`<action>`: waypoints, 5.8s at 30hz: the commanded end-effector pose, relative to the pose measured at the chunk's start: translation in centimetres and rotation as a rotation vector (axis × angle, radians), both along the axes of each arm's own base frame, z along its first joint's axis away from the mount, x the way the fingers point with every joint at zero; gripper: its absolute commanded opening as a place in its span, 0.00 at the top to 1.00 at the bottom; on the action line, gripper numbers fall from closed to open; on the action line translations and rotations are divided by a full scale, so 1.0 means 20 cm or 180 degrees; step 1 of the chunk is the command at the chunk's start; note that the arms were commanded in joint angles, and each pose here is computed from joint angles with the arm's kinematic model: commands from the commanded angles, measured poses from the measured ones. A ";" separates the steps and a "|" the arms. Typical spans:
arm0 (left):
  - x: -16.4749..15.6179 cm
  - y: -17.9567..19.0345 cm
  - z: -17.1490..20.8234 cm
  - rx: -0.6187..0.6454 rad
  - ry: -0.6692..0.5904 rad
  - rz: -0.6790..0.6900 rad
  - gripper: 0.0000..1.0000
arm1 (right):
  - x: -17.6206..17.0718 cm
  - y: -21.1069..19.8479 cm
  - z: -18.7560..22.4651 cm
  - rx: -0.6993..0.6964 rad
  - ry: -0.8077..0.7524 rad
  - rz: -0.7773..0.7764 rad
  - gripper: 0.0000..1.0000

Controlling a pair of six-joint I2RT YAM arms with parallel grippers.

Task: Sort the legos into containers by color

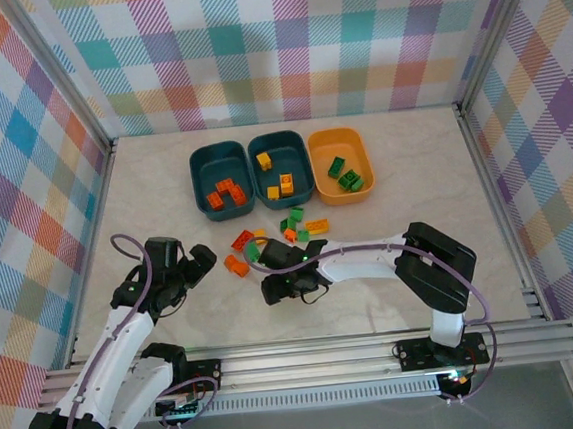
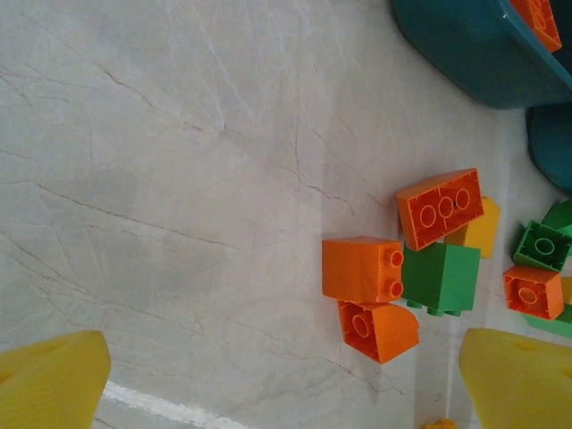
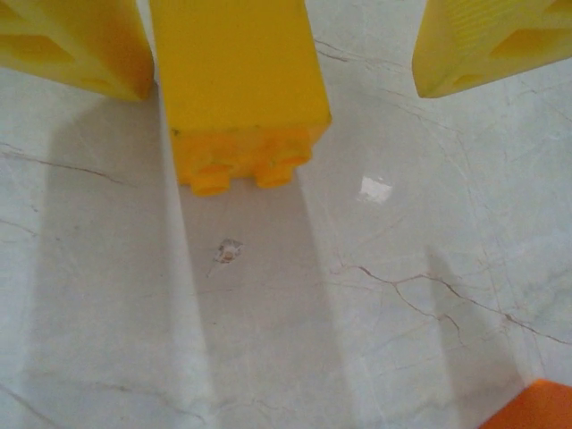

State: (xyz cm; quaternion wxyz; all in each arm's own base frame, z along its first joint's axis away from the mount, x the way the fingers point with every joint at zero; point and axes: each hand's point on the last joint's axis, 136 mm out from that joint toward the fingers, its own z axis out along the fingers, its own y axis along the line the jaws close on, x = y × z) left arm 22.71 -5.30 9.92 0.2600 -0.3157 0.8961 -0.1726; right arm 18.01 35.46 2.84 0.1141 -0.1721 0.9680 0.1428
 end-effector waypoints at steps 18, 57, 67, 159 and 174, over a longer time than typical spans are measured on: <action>0.06 -0.04 -0.04 -0.0040 0.0085 -0.0038 0.00 | 0.09 0.01 0.00 -0.0366 -0.0281 0.0137 0.71; 0.06 -0.20 -0.23 -0.0128 0.0735 -0.0378 0.00 | 1.49 -0.12 0.49 0.0262 -0.1063 -0.0432 0.78; 0.10 -0.23 -0.22 -0.0091 0.0793 -0.0452 0.00 | 1.63 0.03 0.35 0.0375 -0.0831 -0.0363 0.77; 0.65 -0.48 0.33 0.0062 0.0201 -0.0672 0.77 | 0.58 -0.73 0.46 0.0427 -0.0697 -0.0886 0.41; 1.36 -0.39 -0.09 -0.0025 0.0787 -0.0646 0.76 | 0.46 -0.80 0.45 0.0439 -0.0558 -0.1002 0.39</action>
